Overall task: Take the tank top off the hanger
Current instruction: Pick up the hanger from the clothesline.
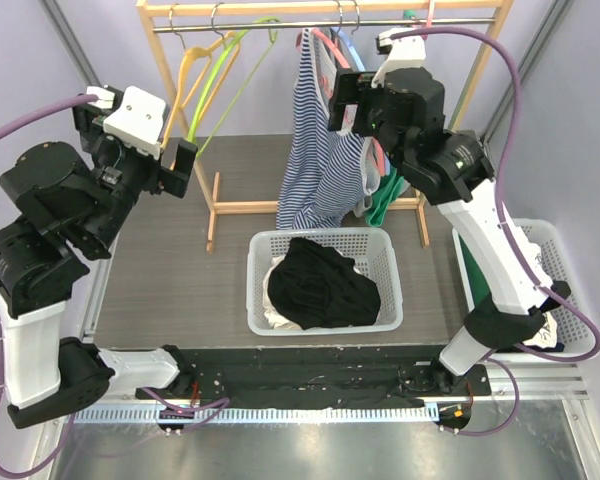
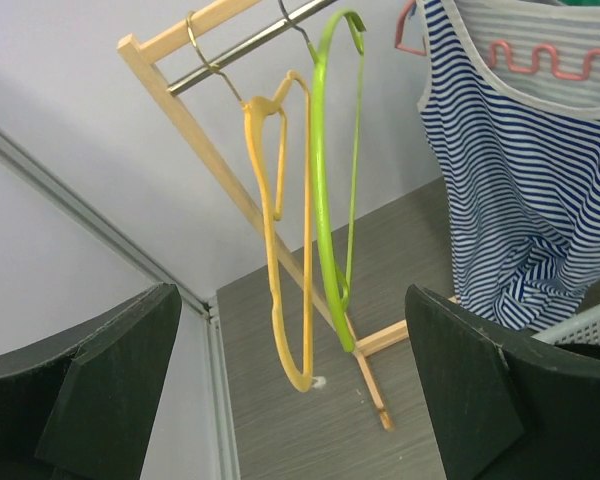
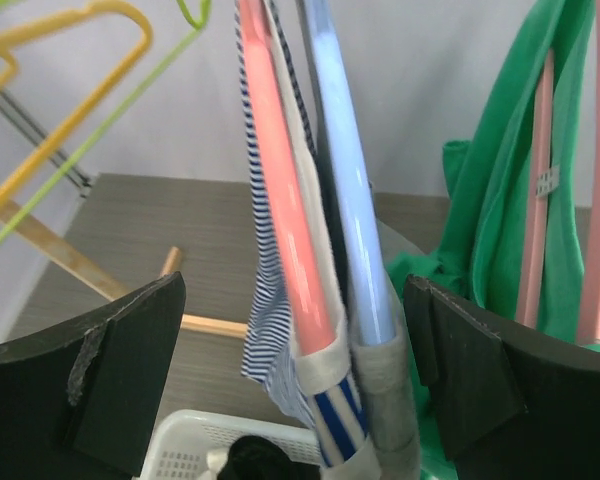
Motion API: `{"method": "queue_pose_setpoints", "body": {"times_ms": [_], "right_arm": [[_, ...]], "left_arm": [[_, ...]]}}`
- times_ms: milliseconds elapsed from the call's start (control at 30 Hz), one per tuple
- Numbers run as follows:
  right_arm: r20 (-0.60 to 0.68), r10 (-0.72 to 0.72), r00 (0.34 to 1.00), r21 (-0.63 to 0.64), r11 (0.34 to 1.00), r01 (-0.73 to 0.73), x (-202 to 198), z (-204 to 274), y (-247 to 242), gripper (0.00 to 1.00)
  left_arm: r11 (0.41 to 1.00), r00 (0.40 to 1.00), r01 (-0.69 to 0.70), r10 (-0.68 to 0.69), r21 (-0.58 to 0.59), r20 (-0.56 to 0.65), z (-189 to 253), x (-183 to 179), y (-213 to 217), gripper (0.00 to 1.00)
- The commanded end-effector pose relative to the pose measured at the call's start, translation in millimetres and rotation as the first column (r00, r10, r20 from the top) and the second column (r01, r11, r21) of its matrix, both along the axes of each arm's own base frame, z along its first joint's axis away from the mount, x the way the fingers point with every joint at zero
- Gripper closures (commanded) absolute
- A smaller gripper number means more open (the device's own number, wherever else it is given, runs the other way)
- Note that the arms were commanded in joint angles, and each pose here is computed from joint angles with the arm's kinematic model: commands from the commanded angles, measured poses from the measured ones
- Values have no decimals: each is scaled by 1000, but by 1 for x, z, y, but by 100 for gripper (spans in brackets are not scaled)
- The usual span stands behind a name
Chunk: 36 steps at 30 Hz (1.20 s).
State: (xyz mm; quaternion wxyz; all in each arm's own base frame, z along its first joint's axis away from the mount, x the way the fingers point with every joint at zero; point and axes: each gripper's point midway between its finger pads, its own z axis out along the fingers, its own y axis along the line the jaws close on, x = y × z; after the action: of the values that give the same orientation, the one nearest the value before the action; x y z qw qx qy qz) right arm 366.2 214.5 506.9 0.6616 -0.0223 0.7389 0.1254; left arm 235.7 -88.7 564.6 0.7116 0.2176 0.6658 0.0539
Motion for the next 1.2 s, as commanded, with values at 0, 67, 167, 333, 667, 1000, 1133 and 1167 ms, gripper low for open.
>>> {"method": "queue_pose_setpoints", "body": {"times_ms": [0,67,167,333,667,1000,1133,1167], "right_arm": [[38,-70,997,15,997,70,-7,13,-25,0],[47,-73,996,35,997,71,-9,15,-31,0],[42,-63,997,39,997,61,-8,11,-32,1],[69,-65,995,44,997,62,-14,21,-38,4],[127,126,984,111,984,-141,-35,50,-11,4],[84,255,963,93,961,-262,-36,29,17,16],[103,276,956,98,953,-286,-42,31,17,16],[98,279,955,97,953,-288,-42,29,18,16]], "left_arm": [[997,997,82,-82,11,-8,0,-16,1,1],[997,997,80,-80,9,-6,0,-17,3,0],[997,997,80,-80,17,-15,-3,-16,2,0],[997,997,74,-74,13,-24,-5,-12,1,0],[997,997,73,-72,25,-40,-9,-6,-4,0],[995,994,95,-93,32,-62,-16,-5,-10,0],[995,994,92,-89,38,-65,-17,-5,-10,0],[995,994,90,-88,39,-67,-18,-4,-10,0]]}}
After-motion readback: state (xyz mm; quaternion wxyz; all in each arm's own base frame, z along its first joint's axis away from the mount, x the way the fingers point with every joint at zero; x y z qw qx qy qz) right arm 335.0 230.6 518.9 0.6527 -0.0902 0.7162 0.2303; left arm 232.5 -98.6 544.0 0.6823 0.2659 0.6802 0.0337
